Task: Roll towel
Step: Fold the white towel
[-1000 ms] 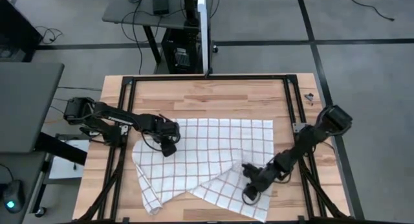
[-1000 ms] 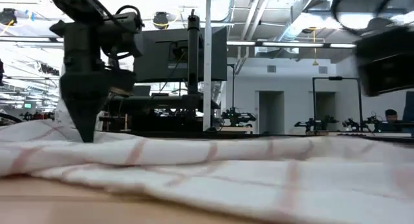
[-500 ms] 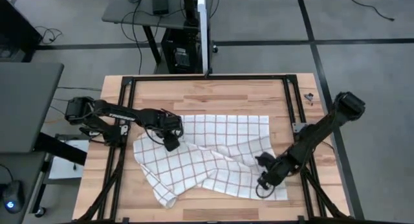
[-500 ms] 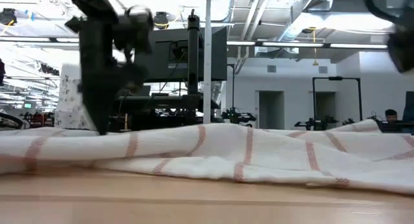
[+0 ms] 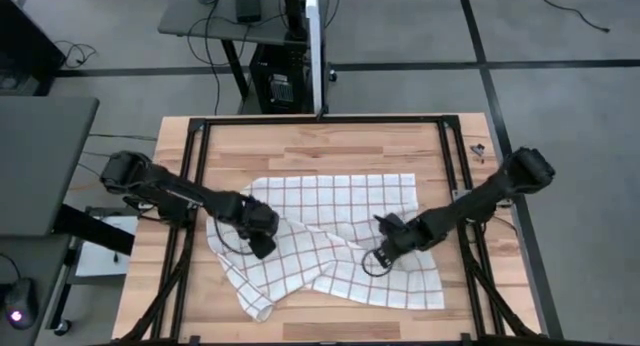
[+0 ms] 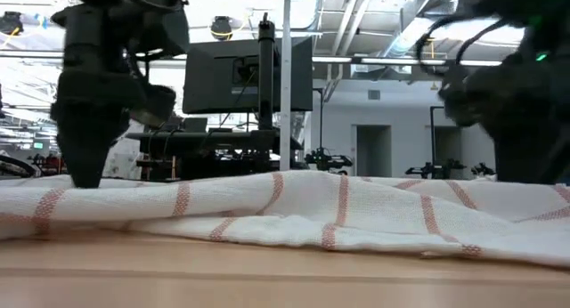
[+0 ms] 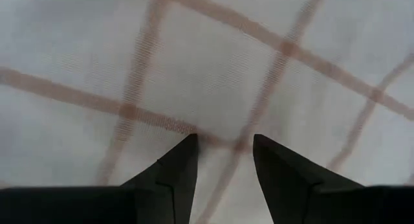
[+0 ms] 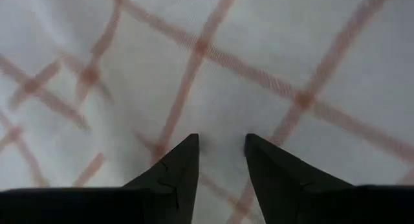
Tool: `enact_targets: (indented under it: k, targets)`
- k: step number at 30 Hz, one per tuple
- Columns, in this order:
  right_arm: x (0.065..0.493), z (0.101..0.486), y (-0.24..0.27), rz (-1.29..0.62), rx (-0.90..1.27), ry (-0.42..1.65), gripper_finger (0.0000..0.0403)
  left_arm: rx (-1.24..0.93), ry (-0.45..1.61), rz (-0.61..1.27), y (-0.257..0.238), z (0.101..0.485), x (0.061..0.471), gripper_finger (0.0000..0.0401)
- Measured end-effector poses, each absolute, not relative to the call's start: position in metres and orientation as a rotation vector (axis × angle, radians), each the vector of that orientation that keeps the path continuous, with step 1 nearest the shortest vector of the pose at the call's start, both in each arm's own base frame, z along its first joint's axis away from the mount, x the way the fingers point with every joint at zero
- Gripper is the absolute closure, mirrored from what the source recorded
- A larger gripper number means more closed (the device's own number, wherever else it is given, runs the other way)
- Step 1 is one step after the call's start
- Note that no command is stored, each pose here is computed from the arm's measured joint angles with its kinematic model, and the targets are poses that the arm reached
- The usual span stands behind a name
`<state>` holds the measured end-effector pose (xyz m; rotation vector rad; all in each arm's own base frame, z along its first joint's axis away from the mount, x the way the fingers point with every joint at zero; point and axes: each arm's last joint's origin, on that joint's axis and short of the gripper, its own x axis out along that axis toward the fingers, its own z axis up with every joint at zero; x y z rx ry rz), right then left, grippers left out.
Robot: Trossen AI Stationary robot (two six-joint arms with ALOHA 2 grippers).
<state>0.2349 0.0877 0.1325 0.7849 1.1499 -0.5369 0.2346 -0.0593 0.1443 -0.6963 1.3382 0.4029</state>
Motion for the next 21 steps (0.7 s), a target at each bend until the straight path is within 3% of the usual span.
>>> enact_targets:
  k: [7, 15, 21]
  targets:
    - [0.253, 0.126, 0.015, -0.528, 0.639, 1.166, 0.028, -0.884, 1.223, 0.373, -0.094, 0.132, 0.251, 0.0267]
    - [0.253, 0.133, -0.098, -0.526, 0.615, 1.0, 0.028, -1.179, 1.074, 0.213, -0.124, 0.119, 0.284, 0.0267]
    - [0.253, 0.175, -0.131, -0.398, 0.698, 0.889, 0.028, -1.089, 1.152, 0.192, -0.113, 0.141, 0.298, 0.0267]
